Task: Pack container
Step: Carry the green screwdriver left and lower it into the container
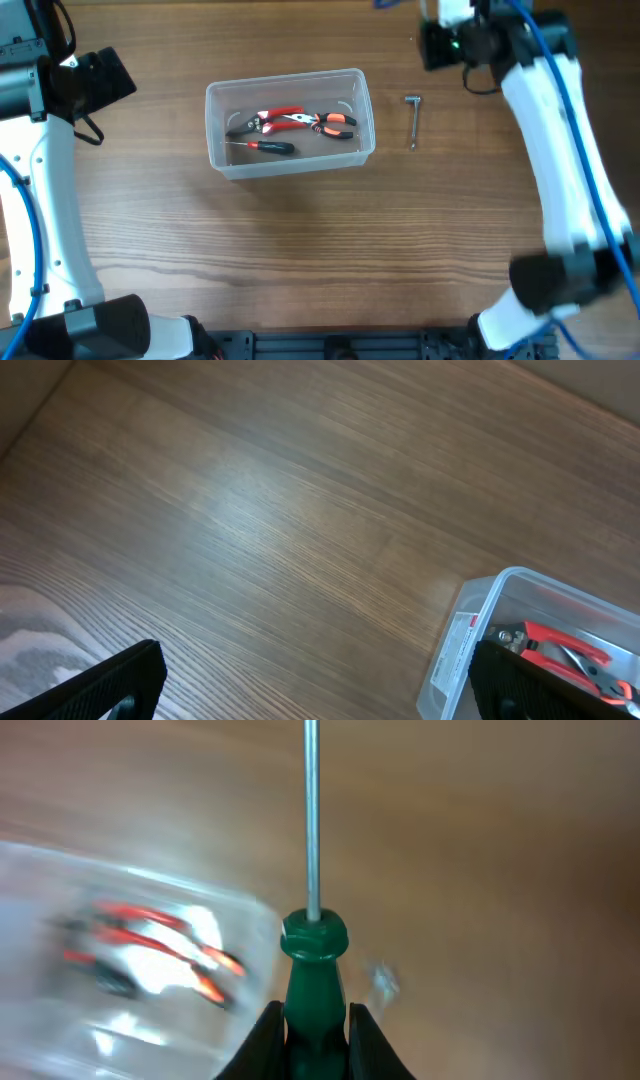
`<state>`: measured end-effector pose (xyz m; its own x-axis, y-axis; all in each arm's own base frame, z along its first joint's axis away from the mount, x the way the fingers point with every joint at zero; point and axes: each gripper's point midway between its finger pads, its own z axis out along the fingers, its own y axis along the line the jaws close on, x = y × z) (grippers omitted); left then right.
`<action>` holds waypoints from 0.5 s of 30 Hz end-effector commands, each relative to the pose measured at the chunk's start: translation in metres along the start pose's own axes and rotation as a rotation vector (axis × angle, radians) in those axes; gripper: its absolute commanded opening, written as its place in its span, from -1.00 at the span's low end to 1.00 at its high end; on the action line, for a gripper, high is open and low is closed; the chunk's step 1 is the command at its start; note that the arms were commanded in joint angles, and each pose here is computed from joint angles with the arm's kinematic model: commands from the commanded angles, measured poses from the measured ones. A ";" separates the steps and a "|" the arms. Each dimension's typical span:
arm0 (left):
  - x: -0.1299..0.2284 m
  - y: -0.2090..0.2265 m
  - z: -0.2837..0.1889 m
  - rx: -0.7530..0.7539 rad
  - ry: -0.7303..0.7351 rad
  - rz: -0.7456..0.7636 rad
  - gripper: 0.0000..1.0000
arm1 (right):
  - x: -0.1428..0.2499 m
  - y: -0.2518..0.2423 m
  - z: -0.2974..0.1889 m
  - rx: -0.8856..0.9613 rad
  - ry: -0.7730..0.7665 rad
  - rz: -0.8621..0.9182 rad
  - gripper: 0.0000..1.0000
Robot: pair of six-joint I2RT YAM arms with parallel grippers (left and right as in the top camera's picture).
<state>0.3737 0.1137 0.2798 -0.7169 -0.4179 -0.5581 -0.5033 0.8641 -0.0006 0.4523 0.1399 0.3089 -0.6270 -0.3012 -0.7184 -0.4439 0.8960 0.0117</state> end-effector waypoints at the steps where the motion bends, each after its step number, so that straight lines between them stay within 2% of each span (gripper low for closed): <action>1: -0.001 0.003 0.002 -0.014 -0.003 -0.003 1.00 | -0.019 0.083 -0.020 -0.160 -0.092 -0.340 -0.91; 5: -0.001 0.003 0.002 -0.014 -0.003 -0.003 1.00 | 0.003 0.136 0.006 -0.261 -0.035 -0.567 -0.91; 9: -0.001 0.003 0.002 -0.015 -0.003 -0.003 1.00 | 0.047 0.170 0.055 -0.362 0.108 -0.761 -0.92; 15: -0.001 0.003 0.002 -0.014 -0.003 -0.003 1.00 | 0.089 0.172 0.123 -0.366 0.254 -0.819 -0.92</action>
<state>0.3737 0.1137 0.2798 -0.7168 -0.4179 -0.5582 -0.5035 0.8640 -0.0003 0.3886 0.3078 0.1970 -0.1833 -0.8456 -0.5013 -0.9432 0.2951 -0.1528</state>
